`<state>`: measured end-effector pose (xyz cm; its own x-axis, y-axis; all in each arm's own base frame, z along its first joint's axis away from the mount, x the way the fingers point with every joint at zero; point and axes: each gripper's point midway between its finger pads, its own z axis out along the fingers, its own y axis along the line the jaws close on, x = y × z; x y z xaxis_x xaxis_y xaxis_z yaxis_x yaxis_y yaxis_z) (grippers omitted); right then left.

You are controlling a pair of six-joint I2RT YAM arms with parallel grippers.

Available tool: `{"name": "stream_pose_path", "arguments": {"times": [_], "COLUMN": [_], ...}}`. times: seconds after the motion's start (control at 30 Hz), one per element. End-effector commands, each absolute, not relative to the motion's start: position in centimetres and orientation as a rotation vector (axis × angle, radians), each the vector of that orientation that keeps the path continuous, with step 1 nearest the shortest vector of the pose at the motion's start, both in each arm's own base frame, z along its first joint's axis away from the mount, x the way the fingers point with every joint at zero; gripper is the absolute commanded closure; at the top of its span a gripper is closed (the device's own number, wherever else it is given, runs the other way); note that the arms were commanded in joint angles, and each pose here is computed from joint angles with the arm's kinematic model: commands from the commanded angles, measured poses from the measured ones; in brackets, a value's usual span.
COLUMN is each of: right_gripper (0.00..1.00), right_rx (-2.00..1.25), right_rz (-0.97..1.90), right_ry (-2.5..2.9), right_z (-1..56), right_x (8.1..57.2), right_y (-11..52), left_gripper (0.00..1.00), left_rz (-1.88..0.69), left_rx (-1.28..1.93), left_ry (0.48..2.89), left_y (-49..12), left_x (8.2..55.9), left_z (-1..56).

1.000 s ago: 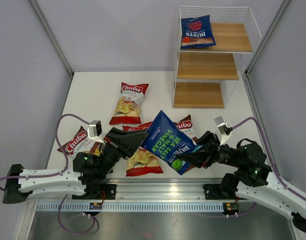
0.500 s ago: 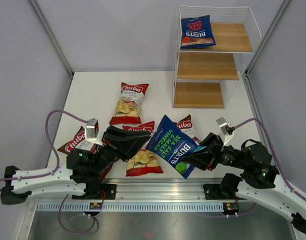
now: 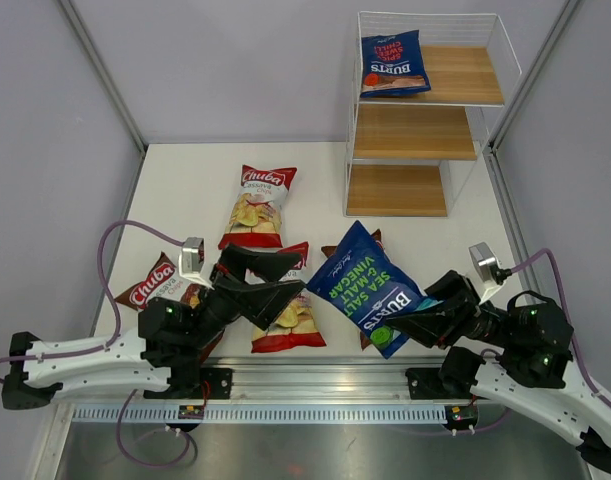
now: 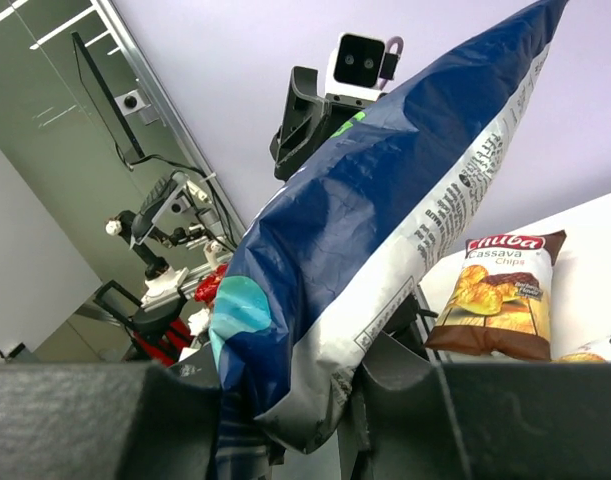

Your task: Place and organize the chips bags onto the shelf

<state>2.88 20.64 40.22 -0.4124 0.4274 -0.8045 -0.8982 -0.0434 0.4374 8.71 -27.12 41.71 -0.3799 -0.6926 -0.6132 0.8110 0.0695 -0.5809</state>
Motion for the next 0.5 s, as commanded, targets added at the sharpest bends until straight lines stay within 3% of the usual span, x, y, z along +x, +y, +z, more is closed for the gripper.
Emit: {"name": "stream_pose_path", "arguments": {"times": [0.0,0.33,0.47], "right_gripper": [0.84,0.84,0.84], "right_rx": [-0.579,-0.665,-0.676], "right_rz": [1.63,1.661,1.655], "right_ry": [1.073,0.919,0.971], "right_z": [42.7,44.3,43.3], "right_x": [2.7,1.4,2.2], "right_y": [19.9,20.2,21.5], "left_gripper": [0.01,0.01,0.01], "left_rz": [-1.678,-1.868,-1.958], "left_rx": [0.066,0.109,0.146], "left_ry": [1.095,1.101,1.001], "left_y": [-26.8,-31.2,-31.1], "left_x": [8.7,7.0,5.7], "left_z": [42.9,43.3,44.7]}}
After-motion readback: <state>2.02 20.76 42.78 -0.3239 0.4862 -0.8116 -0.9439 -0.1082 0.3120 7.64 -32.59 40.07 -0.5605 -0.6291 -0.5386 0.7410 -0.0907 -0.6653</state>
